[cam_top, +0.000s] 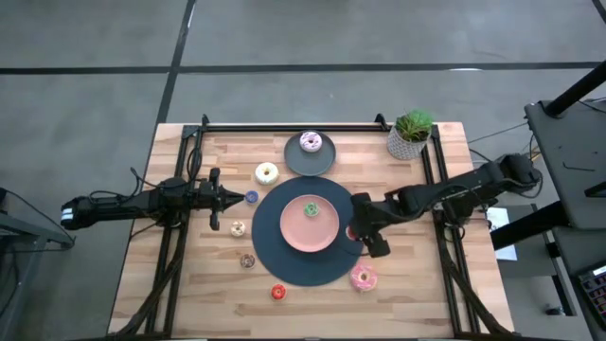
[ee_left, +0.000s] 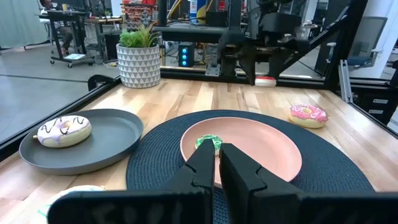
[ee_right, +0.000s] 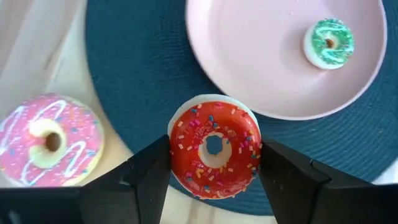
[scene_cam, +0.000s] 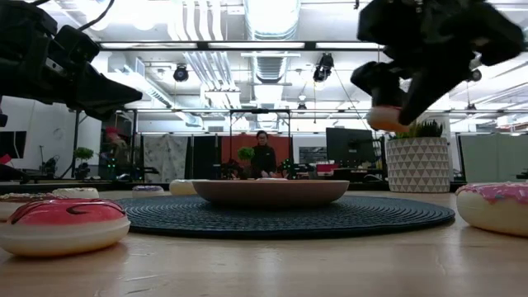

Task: Pick & Place donuts
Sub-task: Put the small red donut on the pink plate

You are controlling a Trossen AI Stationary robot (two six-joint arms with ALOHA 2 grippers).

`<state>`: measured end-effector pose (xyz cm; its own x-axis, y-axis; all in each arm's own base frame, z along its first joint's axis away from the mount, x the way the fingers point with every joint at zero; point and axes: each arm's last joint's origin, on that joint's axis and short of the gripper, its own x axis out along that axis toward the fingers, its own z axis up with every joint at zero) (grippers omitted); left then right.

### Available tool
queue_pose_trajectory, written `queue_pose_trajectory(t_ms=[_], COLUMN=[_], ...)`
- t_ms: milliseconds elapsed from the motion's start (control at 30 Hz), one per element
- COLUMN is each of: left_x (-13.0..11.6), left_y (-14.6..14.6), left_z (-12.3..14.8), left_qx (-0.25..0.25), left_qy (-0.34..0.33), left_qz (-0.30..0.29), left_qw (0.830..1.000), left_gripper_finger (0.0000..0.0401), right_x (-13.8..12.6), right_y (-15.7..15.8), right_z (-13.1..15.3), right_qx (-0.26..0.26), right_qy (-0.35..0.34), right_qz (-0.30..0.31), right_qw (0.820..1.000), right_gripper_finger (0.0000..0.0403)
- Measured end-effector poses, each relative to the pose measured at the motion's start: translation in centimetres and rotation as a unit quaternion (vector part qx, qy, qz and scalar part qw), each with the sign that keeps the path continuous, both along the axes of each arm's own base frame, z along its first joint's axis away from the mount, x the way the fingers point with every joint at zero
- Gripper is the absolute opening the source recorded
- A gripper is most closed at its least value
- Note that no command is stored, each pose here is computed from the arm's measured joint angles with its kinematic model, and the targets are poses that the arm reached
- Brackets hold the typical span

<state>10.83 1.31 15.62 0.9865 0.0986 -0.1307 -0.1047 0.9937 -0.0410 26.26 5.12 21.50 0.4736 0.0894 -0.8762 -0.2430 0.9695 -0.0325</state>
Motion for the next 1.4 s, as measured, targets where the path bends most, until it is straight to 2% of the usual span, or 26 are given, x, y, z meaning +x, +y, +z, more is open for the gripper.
queue_pose_trajectory(t_ms=[300,600,1167,1400], left_x=[0.0,0.0,0.0,0.0], left_y=[0.0,0.0,0.0,0.0], left_z=[0.0,-0.1,-0.2,-0.2], left_qx=[0.0,0.0,-0.001,-0.002], left_qy=[0.002,0.002,0.008,0.012], left_qz=[0.0,0.0,0.0,0.0], left_qw=[1.0,1.0,1.0,1.0], left_gripper_finger=[0.0,0.0,0.0,0.0], right_x=[4.2,7.9,9.9,10.1], right_y=[-1.6,-2.5,-4.3,-4.9], right_z=[1.1,-0.2,-5.1,-5.6], right_qx=[-0.022,-0.042,-0.05,-0.049], right_qy=[-0.004,0.013,0.066,0.064], right_qz=[0.002,0.019,0.01,0.001], right_qw=[1.0,0.999,0.996,0.997], right_gripper_finger=[0.0215,0.0215,0.0215,0.0215])
